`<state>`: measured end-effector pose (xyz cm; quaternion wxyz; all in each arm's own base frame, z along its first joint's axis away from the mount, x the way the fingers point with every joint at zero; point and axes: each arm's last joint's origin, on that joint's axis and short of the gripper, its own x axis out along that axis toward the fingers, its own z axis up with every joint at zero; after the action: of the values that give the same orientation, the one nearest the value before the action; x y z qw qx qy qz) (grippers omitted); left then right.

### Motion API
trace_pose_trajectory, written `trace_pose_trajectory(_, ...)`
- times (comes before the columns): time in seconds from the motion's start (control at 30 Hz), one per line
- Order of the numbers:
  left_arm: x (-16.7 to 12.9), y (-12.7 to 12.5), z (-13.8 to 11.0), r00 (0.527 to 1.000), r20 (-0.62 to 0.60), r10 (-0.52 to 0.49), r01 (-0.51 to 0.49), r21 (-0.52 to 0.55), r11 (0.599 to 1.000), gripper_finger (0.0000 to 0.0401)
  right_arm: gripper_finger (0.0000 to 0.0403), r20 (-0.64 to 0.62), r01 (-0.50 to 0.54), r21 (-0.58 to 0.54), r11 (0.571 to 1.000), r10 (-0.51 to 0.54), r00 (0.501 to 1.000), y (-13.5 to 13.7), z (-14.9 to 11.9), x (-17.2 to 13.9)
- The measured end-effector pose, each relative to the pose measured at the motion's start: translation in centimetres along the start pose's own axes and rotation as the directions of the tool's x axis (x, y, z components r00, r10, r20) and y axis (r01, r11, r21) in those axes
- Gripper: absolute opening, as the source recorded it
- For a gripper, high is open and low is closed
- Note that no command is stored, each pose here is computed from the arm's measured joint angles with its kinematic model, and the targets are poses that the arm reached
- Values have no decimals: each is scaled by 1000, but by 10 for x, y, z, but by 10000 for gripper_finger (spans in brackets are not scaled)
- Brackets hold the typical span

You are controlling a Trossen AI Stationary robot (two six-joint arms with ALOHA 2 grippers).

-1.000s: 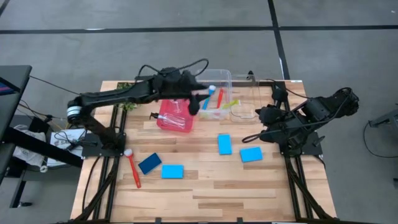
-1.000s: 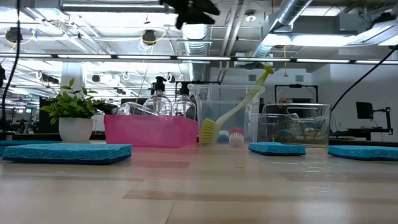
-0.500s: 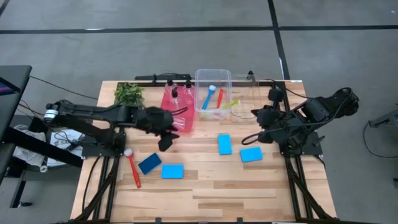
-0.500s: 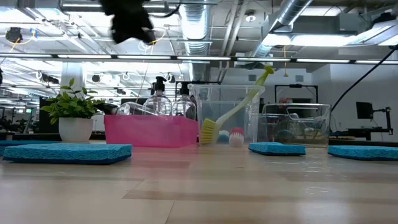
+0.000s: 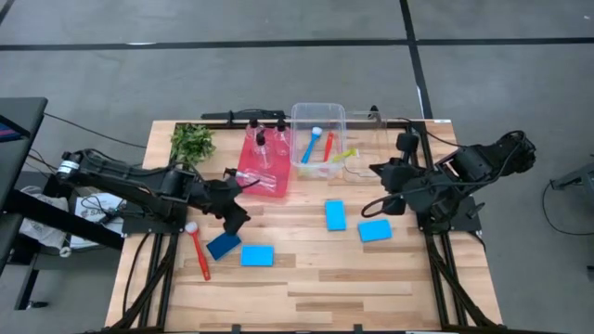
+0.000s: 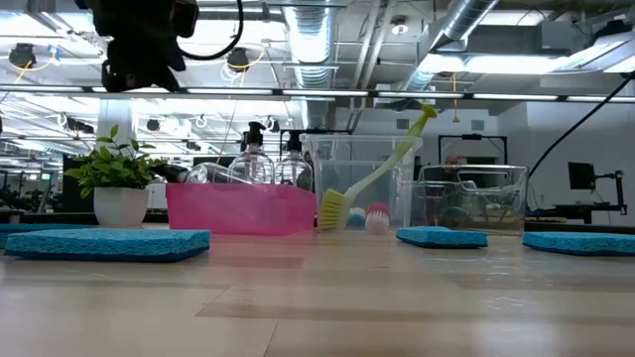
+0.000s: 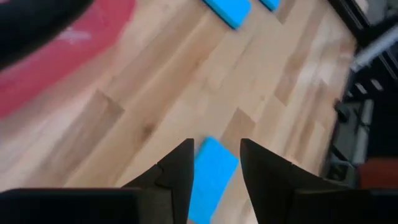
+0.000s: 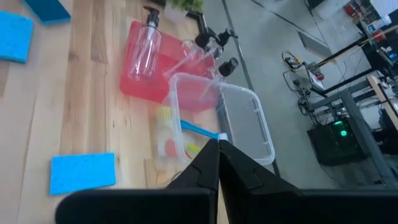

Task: Pick & Place Kitchen Sink Supplies
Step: Put the red dishwashing brush into the transparent white bin

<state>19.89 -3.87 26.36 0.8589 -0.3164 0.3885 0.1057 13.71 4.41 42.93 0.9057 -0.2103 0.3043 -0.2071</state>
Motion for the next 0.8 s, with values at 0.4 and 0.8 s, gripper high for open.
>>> trace_pose_trajectory(0.4, 6, -6, -7, 991, -86, -104, 103, -11, 995, 127, 1, 217, 66, 80, 995, -82, 973, -11, 36, 7)
trace_pose_trajectory(0.8, -15, -30, -42, 845, -403, -351, 322, -140, 936, 127, 1, 192, -111, 320, 941, 50, 980, 9, 48, 30)
